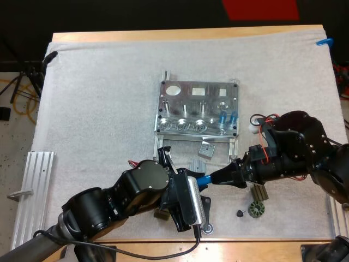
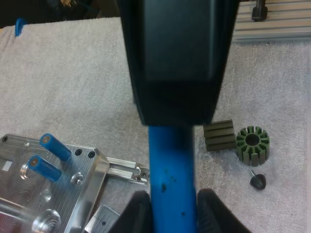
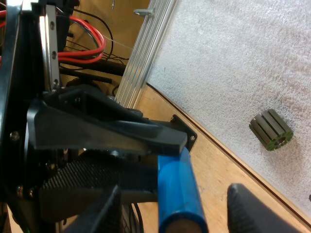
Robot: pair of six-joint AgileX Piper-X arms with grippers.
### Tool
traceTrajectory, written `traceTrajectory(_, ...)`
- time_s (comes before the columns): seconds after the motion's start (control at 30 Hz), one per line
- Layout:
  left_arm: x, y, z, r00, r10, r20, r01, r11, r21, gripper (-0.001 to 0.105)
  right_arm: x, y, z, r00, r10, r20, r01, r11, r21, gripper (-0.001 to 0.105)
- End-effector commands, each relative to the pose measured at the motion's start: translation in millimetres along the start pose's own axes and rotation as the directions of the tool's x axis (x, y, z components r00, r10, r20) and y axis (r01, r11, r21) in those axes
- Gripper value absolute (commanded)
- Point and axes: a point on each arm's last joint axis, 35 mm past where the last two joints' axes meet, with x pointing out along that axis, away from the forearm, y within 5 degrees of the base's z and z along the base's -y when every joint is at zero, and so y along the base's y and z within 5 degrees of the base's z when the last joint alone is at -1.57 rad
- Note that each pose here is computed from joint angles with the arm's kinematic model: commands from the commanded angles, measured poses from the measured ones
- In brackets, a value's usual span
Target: Load cells from right to left
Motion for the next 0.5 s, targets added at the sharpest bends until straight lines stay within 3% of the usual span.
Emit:
traceTrajectory(0.0,-1.9,-0.4,2.9,1.0,-0.002,0.024,0.002,1.0,0.003,0.01,-0.3,1.3,1.2,1.0,0.004,0.007,-0.004,1.0,-0.01,0.049)
traceTrajectory(0.3,-1.9,-0.4,3.4,1.0,-0.001,0.028,0.001,1.0,0.003,0.01,-0.3,1.3,1.2,1.0,0.004,0.007,-0.004,1.0,-0.01,0.045)
traceTrajectory(0.47,-1.9,-0.4,3.4,1.0,-0.001,0.028,0.001,1.0,0.003,0.01,-0.3,1.3,1.2,1.0,0.004,0.007,-0.004,1.0,-0.01,0.023)
